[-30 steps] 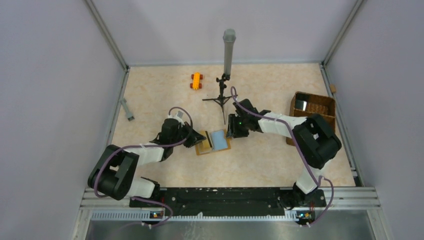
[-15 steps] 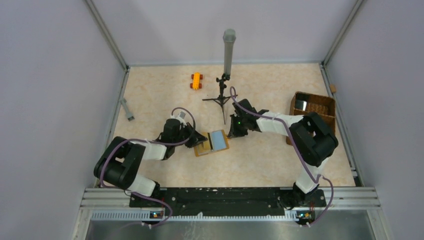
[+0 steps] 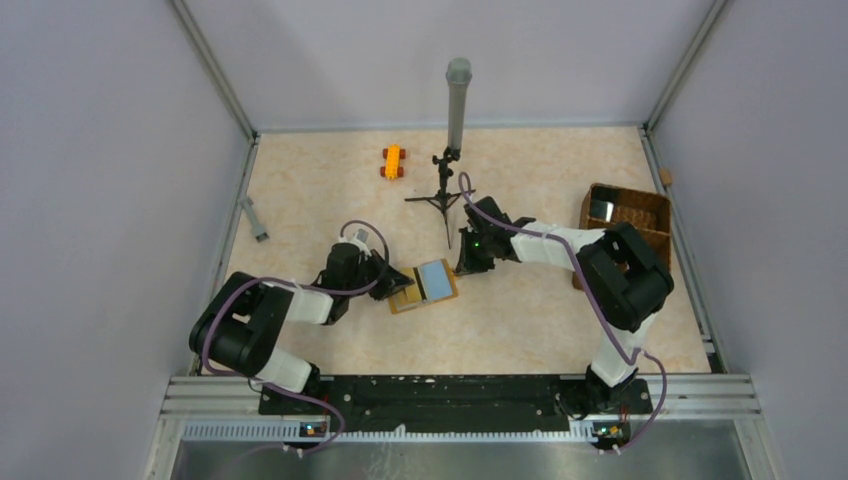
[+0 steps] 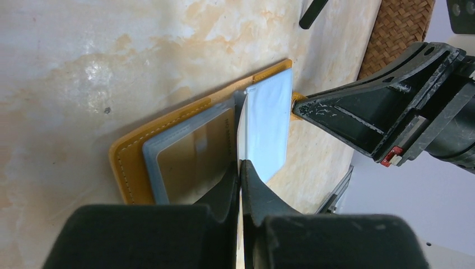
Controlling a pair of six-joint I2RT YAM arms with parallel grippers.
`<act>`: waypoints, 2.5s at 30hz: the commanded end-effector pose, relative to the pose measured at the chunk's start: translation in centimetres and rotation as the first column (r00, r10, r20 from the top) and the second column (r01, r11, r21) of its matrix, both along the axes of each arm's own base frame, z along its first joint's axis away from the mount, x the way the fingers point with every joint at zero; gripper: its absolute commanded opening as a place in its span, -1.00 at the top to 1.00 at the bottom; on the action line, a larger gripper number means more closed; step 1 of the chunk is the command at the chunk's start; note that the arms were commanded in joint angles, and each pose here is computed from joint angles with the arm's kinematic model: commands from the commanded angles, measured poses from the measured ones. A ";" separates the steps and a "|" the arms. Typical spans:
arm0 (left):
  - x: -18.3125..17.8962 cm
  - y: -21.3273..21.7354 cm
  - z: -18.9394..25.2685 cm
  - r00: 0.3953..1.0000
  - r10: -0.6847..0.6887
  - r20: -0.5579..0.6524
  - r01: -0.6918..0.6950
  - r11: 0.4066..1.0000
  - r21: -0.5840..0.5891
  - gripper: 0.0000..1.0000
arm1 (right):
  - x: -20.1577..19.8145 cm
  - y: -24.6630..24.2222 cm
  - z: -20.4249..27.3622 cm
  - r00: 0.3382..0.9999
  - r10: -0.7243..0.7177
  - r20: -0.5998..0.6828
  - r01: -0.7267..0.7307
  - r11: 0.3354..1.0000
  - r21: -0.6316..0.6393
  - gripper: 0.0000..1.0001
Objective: Put the credit cards into the card holder
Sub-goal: Insert the credit card into the card holder.
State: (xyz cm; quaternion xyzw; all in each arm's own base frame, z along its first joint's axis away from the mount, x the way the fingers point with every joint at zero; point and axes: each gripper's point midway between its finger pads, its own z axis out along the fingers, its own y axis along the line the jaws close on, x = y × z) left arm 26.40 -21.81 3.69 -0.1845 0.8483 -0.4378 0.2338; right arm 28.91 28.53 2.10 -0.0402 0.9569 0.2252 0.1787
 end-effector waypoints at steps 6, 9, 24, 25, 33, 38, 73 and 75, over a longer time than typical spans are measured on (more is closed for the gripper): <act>0.2 0.3 -0.3 0.999 0.048 0.001 -0.048 0.999 -0.025 1.00 | 0.2 -1.4 -1.5 0.999 -0.034 -0.007 0.033 0.994 -0.104 1.00; 0.1 0.1 -0.5 0.998 0.056 -0.011 -0.056 0.998 -0.035 1.00 | 0.2 -1.5 -1.5 0.999 -0.037 -0.009 0.036 0.993 -0.108 1.00; -0.3 -0.6 -0.9 0.995 0.095 -0.040 -0.099 0.991 -0.092 1.00 | 0.3 -1.6 -1.7 0.999 -0.052 -0.012 0.050 0.992 -0.114 1.00; -0.3 -0.6 -0.9 0.994 0.097 -0.041 -0.101 0.990 -0.093 1.00 | 0.2 -1.7 -1.7 0.999 -0.052 -0.013 0.050 0.992 -0.118 1.00; -0.3 -1.1 -1.0 0.994 0.094 -0.047 -0.098 0.989 -0.112 1.00 | 0.3 -1.6 -1.7 0.998 -0.054 -0.013 0.052 0.992 -0.117 1.00; -0.5 -1.5 -1.0 0.995 0.081 -0.052 -0.087 0.988 -0.125 1.00 | 0.3 -1.7 -1.6 0.998 -0.055 -0.013 0.053 0.991 -0.120 1.00; -0.7 0.4 -1.4 0.997 0.014 -0.075 0.002 0.978 0.209 -0.07 | 0.4 -1.6 -1.2 0.999 -0.049 0.002 0.049 0.991 -0.122 1.00; -0.7 -0.1 -1.5 0.997 0.005 -0.078 0.011 0.979 0.206 -0.05 | 0.4 -1.5 -1.1 0.999 -0.047 0.003 0.047 0.992 -0.119 1.00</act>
